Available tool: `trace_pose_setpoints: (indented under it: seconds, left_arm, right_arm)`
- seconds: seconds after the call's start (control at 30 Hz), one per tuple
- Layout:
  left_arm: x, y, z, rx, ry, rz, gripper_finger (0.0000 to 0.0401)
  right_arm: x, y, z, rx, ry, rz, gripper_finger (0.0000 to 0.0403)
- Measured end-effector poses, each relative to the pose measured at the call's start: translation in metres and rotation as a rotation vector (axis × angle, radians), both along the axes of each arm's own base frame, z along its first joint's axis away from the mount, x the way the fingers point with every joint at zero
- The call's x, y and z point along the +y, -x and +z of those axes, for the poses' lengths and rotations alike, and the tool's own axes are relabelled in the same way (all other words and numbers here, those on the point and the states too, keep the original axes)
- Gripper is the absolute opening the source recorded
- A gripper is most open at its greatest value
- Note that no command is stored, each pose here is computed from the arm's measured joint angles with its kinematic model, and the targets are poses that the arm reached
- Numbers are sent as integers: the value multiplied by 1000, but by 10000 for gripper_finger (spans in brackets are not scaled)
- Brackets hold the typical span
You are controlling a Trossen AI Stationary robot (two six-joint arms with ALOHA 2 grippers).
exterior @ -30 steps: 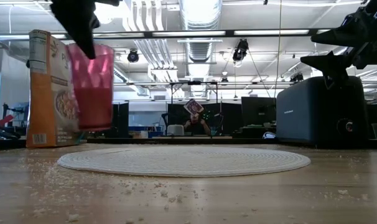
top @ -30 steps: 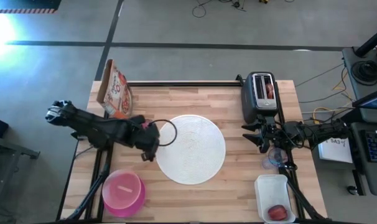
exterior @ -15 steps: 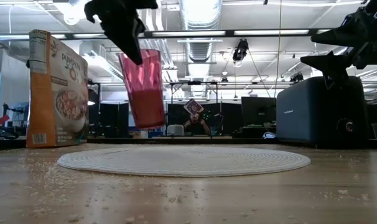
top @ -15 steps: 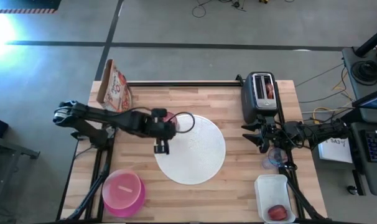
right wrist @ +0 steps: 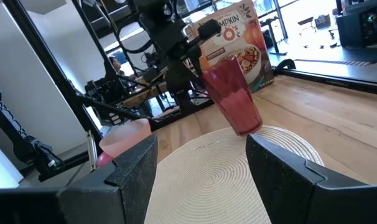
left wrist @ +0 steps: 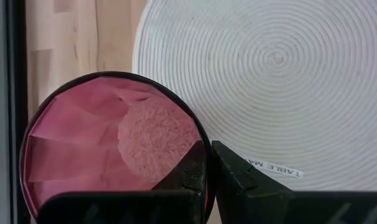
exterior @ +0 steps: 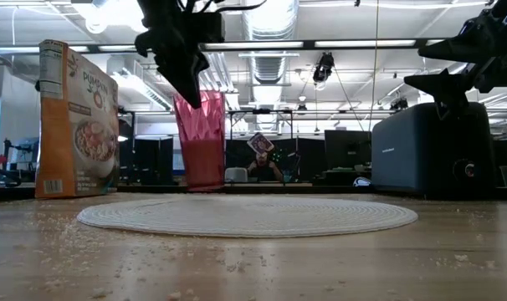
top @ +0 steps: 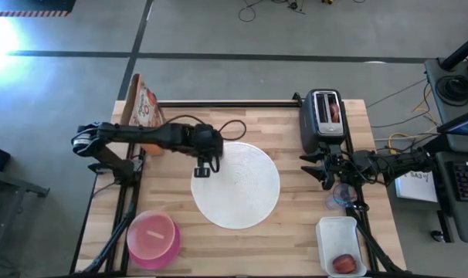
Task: Arrange a breakfast setting
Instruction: Put the pink glass on the top left of the white mat
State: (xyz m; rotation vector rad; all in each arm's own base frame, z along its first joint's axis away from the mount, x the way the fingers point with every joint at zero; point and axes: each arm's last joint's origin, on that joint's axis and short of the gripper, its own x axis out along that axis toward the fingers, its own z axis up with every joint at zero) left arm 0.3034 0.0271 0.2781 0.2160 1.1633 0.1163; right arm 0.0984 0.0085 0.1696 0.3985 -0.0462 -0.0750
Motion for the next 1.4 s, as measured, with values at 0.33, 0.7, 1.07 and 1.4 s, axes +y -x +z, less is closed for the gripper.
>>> trace_pose_setpoints:
  seconds: [0.33,0.7,1.07,1.4]
  left_arm:
    - [11,-5,-10,41,2,5,0]
    - [11,-7,-14,51,36,17,9]
    - [11,-8,-3,23,40,35,54]
    - [11,-7,29,11,46,55,113]
  right_arm:
    - [0,0,0,0,0,-1,233]
    - [0,0,0,0,0,0,233]
    - [0,0,0,0,0,0,233]
    - [0,0,0,0,0,0,233]
